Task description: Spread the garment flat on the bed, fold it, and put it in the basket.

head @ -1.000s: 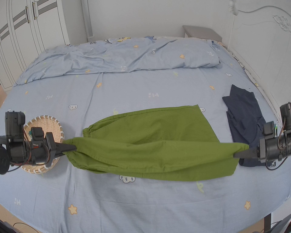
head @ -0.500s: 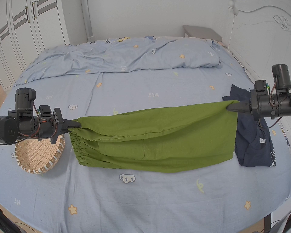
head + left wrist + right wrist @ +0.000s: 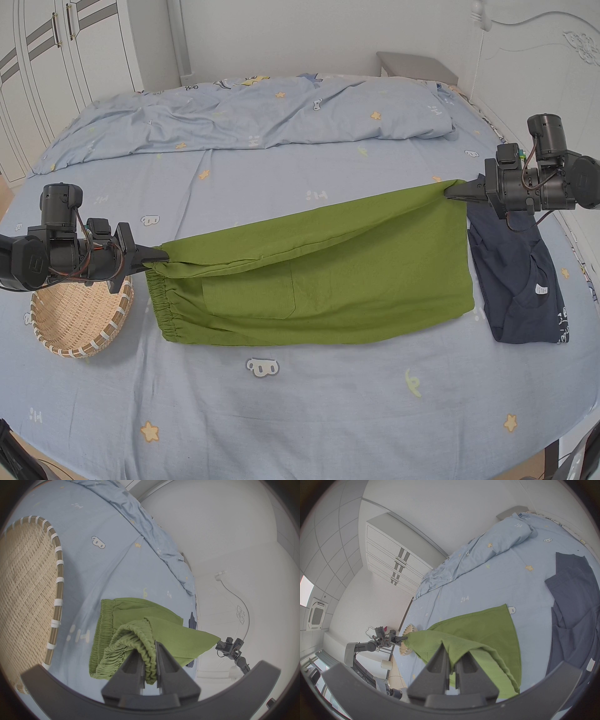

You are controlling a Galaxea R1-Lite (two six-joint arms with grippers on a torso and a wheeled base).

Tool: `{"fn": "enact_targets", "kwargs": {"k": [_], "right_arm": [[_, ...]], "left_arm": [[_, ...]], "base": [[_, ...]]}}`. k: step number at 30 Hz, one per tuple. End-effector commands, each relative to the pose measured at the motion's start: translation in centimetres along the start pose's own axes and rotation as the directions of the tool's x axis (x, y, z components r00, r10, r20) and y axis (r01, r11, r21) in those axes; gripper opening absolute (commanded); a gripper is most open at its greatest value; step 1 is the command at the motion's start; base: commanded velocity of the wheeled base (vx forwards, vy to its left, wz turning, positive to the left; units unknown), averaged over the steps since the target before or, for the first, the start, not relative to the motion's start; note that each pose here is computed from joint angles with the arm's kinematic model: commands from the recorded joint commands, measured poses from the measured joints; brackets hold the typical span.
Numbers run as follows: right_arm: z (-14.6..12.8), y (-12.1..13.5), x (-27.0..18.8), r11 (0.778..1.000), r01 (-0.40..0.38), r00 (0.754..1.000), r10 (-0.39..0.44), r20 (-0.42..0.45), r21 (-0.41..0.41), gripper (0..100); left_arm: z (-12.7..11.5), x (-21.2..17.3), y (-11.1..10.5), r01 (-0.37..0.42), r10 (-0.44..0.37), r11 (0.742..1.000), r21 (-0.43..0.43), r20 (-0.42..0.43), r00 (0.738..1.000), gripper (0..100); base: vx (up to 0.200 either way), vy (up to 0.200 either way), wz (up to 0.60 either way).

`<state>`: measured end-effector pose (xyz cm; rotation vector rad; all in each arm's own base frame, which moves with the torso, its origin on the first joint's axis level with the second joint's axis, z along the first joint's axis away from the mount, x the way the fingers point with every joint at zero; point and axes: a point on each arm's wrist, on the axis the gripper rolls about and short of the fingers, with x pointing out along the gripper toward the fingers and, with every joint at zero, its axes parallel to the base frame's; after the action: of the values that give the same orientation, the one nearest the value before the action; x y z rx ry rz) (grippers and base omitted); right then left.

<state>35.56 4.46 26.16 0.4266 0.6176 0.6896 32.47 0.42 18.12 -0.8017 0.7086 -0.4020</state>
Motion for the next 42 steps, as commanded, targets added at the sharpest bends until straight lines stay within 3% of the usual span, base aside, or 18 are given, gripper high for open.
{"fn": "enact_targets", "kwargs": {"k": [1,28,36,37,42], "right_arm": [[0.3,-1.8,1.8,1.000,0.009,1.000,-0.009,-0.015,0.020,0],[-0.7,-7.0,6.1,0.997,0.036,0.998,-0.033,-0.047,0.063,0],[-0.4,-7.5,6.6,0.998,0.034,0.999,-0.032,-0.037,0.057,0],[-0.4,-7.5,6.6,0.998,0.034,0.999,-0.032,-0.037,0.057,100],[-0.8,-8.5,8.1,0.998,0.034,0.998,-0.031,-0.054,0.060,100]], "left_arm": [[0.3,0.7,0.5,-0.005,0.005,1.000,-0.005,-0.005,1.000,0],[1.1,3.9,2.2,-0.013,0.013,1.000,-0.005,-0.020,1.000,0],[1.5,5.3,2.6,-0.014,0.013,1.000,-0.004,-0.031,0.999,0],[1.5,5.3,2.6,-0.014,0.013,1.000,-0.004,-0.031,0.999,100],[1.7,5.6,2.6,-0.009,0.009,1.000,0.000,-0.031,0.999,100]], "base": [[0.000,0.000,0.00],[0.000,0.000,0.00],[0.000,0.000,0.00],[0.000,0.000,0.00],[0.000,0.000,0.00]]}}
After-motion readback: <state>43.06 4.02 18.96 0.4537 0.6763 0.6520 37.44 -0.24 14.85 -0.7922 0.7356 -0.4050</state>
